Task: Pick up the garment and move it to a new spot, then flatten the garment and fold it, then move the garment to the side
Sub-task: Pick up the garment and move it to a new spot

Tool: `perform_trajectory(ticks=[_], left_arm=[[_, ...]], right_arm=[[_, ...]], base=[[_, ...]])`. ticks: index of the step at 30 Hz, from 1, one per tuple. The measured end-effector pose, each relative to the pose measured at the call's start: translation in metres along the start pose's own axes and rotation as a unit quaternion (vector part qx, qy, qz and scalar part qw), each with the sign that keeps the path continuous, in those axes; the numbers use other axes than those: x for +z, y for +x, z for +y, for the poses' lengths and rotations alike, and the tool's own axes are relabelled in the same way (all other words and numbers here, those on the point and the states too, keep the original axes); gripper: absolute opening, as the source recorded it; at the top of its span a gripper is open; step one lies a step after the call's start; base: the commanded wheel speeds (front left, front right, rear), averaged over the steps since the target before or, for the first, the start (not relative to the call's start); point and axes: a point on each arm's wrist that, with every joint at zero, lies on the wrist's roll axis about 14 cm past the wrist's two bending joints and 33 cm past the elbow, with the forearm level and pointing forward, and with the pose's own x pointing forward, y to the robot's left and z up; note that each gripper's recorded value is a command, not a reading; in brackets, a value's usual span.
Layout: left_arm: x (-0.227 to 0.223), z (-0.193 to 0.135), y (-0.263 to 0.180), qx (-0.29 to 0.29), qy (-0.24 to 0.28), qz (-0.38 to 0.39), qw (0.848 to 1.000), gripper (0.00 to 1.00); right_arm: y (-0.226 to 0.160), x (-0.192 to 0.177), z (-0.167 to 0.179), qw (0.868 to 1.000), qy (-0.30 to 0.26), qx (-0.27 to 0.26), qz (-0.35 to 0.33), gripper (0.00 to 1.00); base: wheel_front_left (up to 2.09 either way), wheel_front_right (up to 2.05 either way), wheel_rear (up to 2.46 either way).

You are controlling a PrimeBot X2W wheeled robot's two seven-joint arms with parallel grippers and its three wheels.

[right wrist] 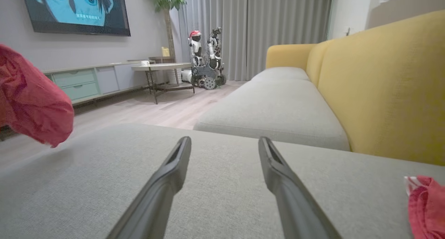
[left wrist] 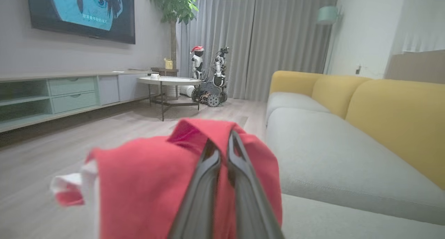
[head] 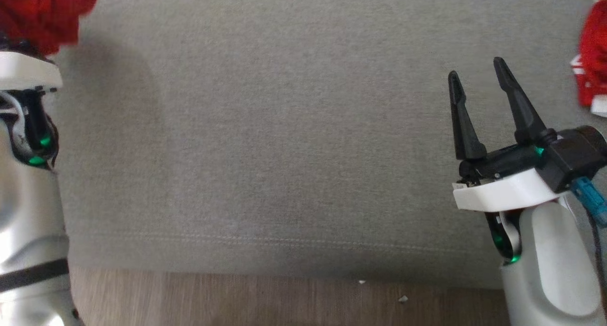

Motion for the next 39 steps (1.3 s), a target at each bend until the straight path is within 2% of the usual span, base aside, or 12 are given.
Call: perform_trajectory(ticks=[6,11,18,20,25,27,28,29,30,32,34,39], left_arm=[[0.048,-0.065,0.002,-0.095,0.027,-0.071,0.993,0.0],[0.045,-0.159,-0.008,-0.234,0.081,-0.053,0.967,0.0],[-0.009,-0.284,-0.054,-0.404,0.126,0.01,0.906,0.0],[-0.015,-0.301,-0.06,-0.424,0.13,0.011,0.896,0.0],[-0.041,-0.387,-0.116,-0.535,0.125,0.016,0.836,0.0],[-0.055,-0.413,-0.151,-0.582,0.116,0.025,0.804,0.0],[-0.062,-0.423,-0.166,-0.601,0.112,0.031,0.79,0.09],[-0.069,-0.43,-0.182,-0.62,0.11,0.037,0.776,0.76],[-0.077,-0.436,-0.195,-0.635,0.111,0.044,0.763,1.0],[-0.091,-0.441,-0.216,-0.655,0.109,0.061,0.745,1.0],[-0.1,-0.439,-0.227,-0.663,0.104,0.076,0.738,1.0],[-0.098,-0.426,-0.216,-0.637,0.09,0.081,0.761,1.0]], right_arm=[[-0.015,0.01,-0.016,0.999,0.0,-0.033,-0.008,1.0],[-0.034,0.014,-0.038,0.997,0.002,-0.075,-0.013,1.0],[-0.051,0.019,-0.072,0.992,0.006,-0.127,-0.022,1.0],[-0.054,0.019,-0.077,0.991,0.007,-0.134,-0.022,1.0],[-0.072,0.018,-0.096,0.985,0.022,-0.168,-0.021,1.0],[-0.08,0.018,-0.104,0.983,0.024,-0.184,-0.019,1.0],[-0.085,0.018,-0.109,0.981,0.025,-0.192,-0.018,1.0],[-0.089,0.018,-0.112,0.98,0.026,-0.199,-0.018,1.0],[-0.092,0.019,-0.115,0.978,0.025,-0.205,-0.017,1.0],[-0.098,0.018,-0.119,0.976,0.023,-0.214,-0.014,1.0],[-0.101,0.019,-0.123,0.975,0.022,-0.22,-0.014,1.0],[-0.092,0.023,-0.116,0.978,0.026,-0.207,-0.024,1.0]], base=[[0.0,0.0,0.0],[0.0,0.0,0.0],[0.0,0.0,0.0],[0.0,0.0,0.0],[0.0,0.0,0.0],[0.0,0.0,0.0],[0.0,0.0,0.0],[0.0,0.0,0.0],[0.0,0.0,0.0],[0.0,0.0,0.0],[0.0,0.0,0.0],[0.0,0.0,0.0]])
